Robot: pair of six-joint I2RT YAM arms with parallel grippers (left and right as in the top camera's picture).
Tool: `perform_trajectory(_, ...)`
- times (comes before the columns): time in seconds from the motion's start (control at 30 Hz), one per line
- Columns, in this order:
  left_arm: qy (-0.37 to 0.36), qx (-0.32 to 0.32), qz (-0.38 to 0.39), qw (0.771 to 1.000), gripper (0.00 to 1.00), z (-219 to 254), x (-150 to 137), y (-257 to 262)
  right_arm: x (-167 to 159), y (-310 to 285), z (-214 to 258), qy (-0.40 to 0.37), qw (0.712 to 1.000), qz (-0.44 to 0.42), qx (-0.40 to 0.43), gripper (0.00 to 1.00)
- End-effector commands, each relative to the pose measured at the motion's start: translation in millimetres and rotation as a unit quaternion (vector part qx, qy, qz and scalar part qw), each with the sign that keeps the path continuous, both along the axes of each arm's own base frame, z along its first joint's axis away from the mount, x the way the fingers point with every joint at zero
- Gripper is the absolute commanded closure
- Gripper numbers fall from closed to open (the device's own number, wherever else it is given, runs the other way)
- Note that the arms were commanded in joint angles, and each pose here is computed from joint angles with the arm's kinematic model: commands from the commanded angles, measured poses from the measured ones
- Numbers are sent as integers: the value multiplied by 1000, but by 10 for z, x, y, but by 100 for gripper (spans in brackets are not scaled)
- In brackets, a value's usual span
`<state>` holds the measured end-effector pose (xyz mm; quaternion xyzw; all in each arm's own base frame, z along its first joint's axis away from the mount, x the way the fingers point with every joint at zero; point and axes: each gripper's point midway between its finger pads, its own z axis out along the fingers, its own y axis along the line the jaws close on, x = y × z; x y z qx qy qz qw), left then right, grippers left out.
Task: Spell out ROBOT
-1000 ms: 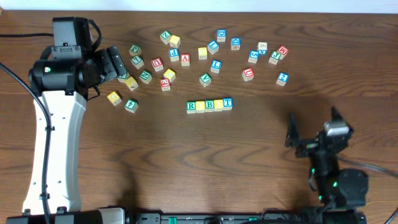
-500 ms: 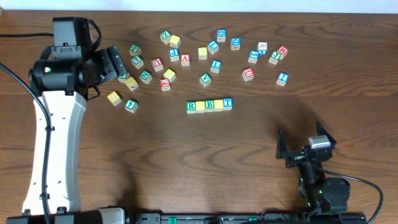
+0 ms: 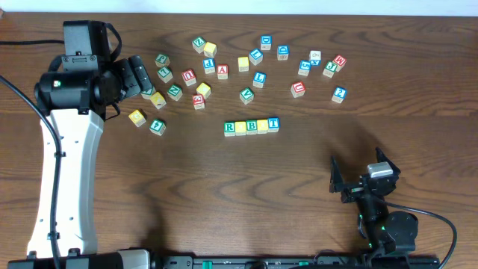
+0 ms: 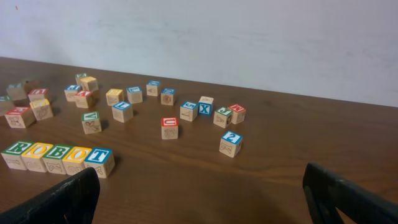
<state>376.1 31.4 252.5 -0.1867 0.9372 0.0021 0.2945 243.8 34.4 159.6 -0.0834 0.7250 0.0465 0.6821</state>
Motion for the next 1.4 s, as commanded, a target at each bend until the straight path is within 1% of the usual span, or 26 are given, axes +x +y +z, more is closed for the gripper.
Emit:
perform_trajectory(0.0,-3,8,-3,1000,2,35,8,12,-4,2,1,-2,1000,2,-1,1)
perform_trajectory(0.33,-3,8,-3,1000,2,35,8,12,-4,2,1,-2,1000,2,-1,1)
perform_trajectory(0.37,-1,14,-1,1000,3,32,-1,35,-4,2,1,-2,1000,2,-1,1)
perform_trajectory(0.47,-3,68,33,997,3,111,-62,247,-4,2,1,-2,1000,2,-1,1)
perform_trajectory(0.57,-11,78,34,996,2,186,-165,268,-4,2,1,-2,1000,2,-1,1)
perform_trajectory(0.67,-60,78,36,995,2,337,-228,261,-4,2,1,-2,1000,2,-1,1)
perform_trajectory(0.73,-105,75,14,991,2,442,-232,199,-4,2,1,-2,1000,2,-1,1)
perform_trajectory(0.83,-188,76,-28,979,2,584,-284,78,-4,2,1,-2,1000,2,-1,1)
perform_trajectory(0.97,-276,71,-51,957,2,589,-499,-30,-4,2,1,-2,1000,2,-1,1)
perform_trajectory(1.13,-357,72,-59,929,2,339,-796,-97,-4,2,1,-2,1000,2,-1,1)
perform_trajectory(1.37,-384,89,-78,916,2,-381,-1156,-167,-4,2,1,-2,1000,2,-1,1)
